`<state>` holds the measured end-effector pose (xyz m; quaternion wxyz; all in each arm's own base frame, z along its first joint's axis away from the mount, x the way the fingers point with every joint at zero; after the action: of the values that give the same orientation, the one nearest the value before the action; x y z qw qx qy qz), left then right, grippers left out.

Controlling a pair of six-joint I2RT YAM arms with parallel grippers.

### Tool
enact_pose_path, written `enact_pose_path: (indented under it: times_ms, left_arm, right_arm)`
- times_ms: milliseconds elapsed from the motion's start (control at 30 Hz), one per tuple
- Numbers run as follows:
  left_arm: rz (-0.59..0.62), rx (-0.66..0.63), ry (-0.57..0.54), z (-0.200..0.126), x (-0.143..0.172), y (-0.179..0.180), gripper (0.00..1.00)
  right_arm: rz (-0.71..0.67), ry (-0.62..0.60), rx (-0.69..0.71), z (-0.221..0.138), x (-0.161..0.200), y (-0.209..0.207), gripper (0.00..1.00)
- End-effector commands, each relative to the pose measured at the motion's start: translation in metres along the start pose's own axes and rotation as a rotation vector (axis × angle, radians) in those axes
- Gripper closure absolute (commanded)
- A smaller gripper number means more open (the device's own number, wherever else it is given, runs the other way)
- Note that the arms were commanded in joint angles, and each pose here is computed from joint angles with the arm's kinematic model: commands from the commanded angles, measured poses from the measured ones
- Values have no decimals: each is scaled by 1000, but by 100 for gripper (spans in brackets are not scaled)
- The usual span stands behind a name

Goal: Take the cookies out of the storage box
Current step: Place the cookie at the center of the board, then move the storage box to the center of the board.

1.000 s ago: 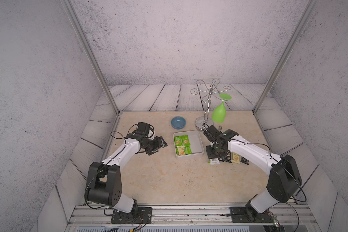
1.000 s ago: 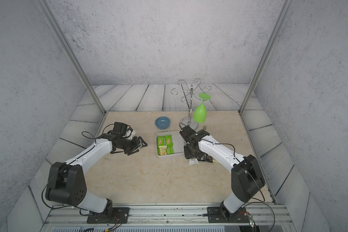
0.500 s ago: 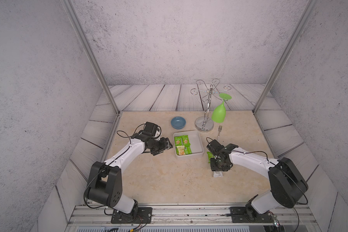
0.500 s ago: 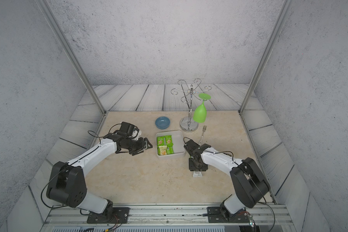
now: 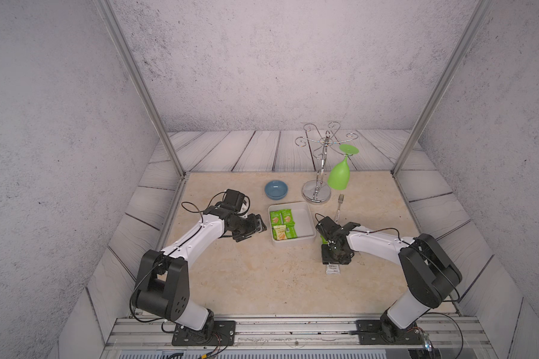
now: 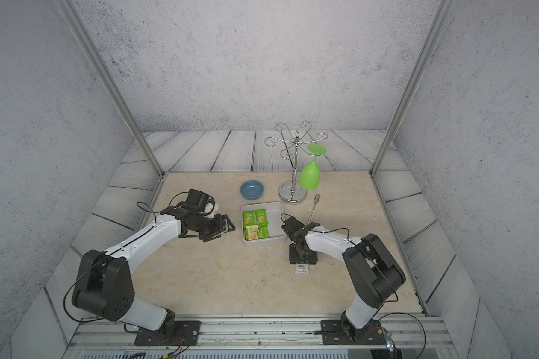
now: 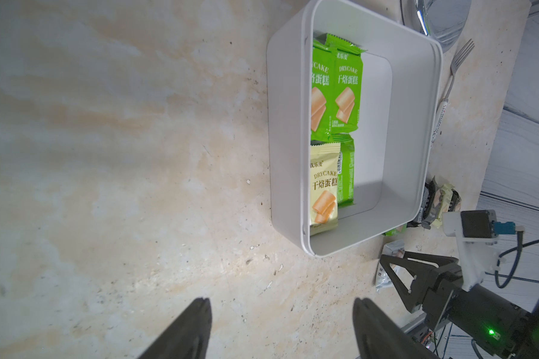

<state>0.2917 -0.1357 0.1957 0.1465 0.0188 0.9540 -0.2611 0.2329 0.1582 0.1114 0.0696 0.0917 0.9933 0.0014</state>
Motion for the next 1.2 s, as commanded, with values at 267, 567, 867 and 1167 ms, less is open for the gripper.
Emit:
enact_pose_path:
  times_ms: [267,567,867,1167]
  left_arm:
    - [33,7,-19,-5,-6,-6,22]
    - [41,-15,-15,-6,-6,-4,22]
    - [42,-27,-17,-7,-9,-3,22]
    - [90,-50,-26,-12,-21,-9,22]
  right_arm:
    - [-84,-164,74,-45,-38,3,58]
    - [-101,-173,19,-35,-94,25,97]
    - [-151,-97,-116,-20,-107,51,100]
    - [-135,-22,-243,-18,-100,63,100]
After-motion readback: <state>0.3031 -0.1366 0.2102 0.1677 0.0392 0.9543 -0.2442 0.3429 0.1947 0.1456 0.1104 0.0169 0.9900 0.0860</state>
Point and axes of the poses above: each gripper's point midway between its finger pads, its own z axis out along the fingers, its own y axis along the line the jaws close on, x = y × z, the point moved 9 cm from there along -z, back along the fingers, and after that the axes turned 10 degrees about z, right-handed, at the moved point
